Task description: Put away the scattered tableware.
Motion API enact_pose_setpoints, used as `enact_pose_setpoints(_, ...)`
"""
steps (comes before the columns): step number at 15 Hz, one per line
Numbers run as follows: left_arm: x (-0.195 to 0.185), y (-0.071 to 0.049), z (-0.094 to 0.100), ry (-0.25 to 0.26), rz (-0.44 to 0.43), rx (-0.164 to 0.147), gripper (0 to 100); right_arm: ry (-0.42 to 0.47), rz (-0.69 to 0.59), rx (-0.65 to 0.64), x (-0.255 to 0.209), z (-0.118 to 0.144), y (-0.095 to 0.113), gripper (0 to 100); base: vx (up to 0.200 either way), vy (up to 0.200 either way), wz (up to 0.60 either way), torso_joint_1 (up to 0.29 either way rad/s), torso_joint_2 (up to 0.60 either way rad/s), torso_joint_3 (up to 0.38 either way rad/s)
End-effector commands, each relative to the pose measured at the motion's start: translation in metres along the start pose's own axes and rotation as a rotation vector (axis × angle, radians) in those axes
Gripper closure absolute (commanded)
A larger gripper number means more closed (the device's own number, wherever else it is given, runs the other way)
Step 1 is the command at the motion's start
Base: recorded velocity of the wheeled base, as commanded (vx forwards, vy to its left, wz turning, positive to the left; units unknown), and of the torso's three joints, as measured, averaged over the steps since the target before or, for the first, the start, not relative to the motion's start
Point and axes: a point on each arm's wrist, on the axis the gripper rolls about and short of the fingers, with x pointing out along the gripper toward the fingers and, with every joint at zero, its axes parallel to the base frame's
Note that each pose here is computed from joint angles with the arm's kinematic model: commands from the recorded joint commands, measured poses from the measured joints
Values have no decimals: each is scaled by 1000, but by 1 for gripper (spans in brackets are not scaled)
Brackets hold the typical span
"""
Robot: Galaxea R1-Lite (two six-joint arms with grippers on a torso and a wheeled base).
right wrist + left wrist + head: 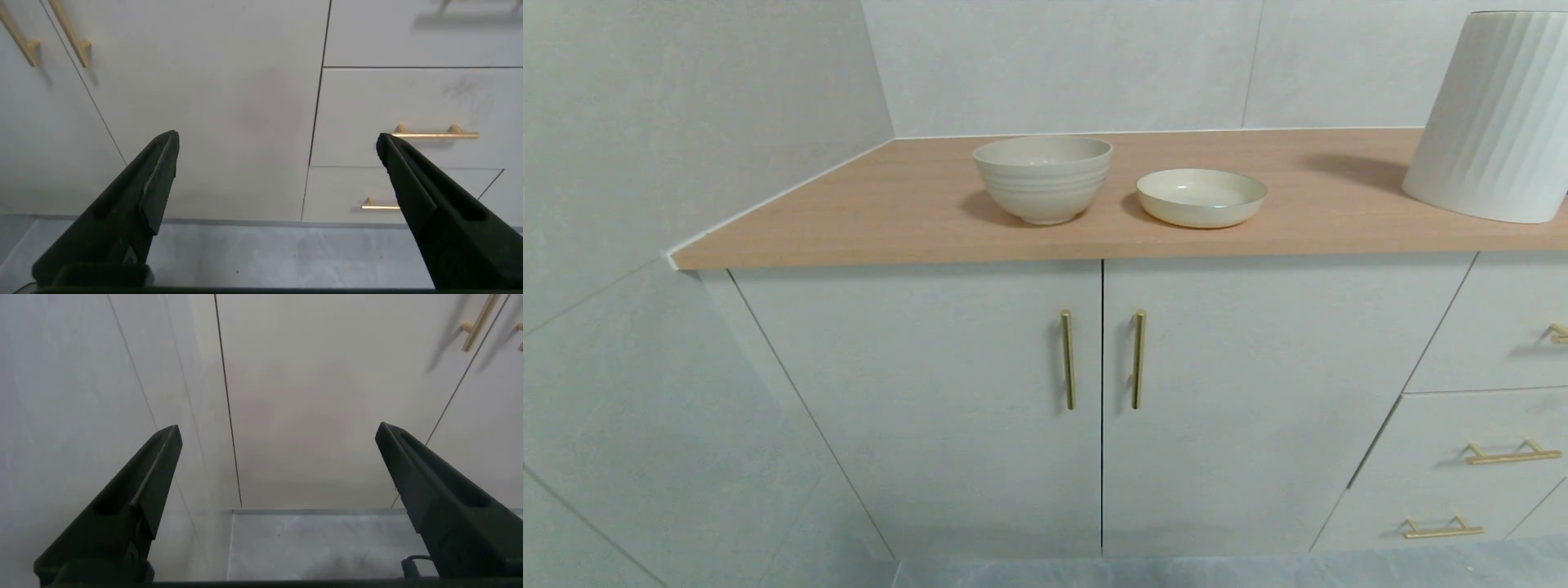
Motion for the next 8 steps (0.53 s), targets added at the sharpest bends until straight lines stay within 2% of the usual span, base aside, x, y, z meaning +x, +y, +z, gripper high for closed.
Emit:
enact_pose_setpoints(1,0,0,0,0,1,0,0,2,1,-2,0,0,0,0,0,0,0,0,0,0)
enact_pose_setpoints(3,0,0,0,0,1,2,0,-10,4,-9,0,2,0,0,0,0,0,0,0,0)
enact_pose_setpoints(4,0,0,0,0,1,0,0,-102,33,0,-6,23,1,0,0,0,0,0,0,0)
enact_pose_setpoints(5,0,0,0,0,1,0,0,-102,33,0,-6,23,1,0,0,0,0,0,0,0)
enact_pose_setpoints(6,0,0,0,0,1,0,0,-92,177,46,-11,56,4,0,0,0,0,0,0,0)
enact_pose_setpoints(8,0,0,0,0,1,0,0,27,289,60,3,62,6,0,0,0,0,0,0,0)
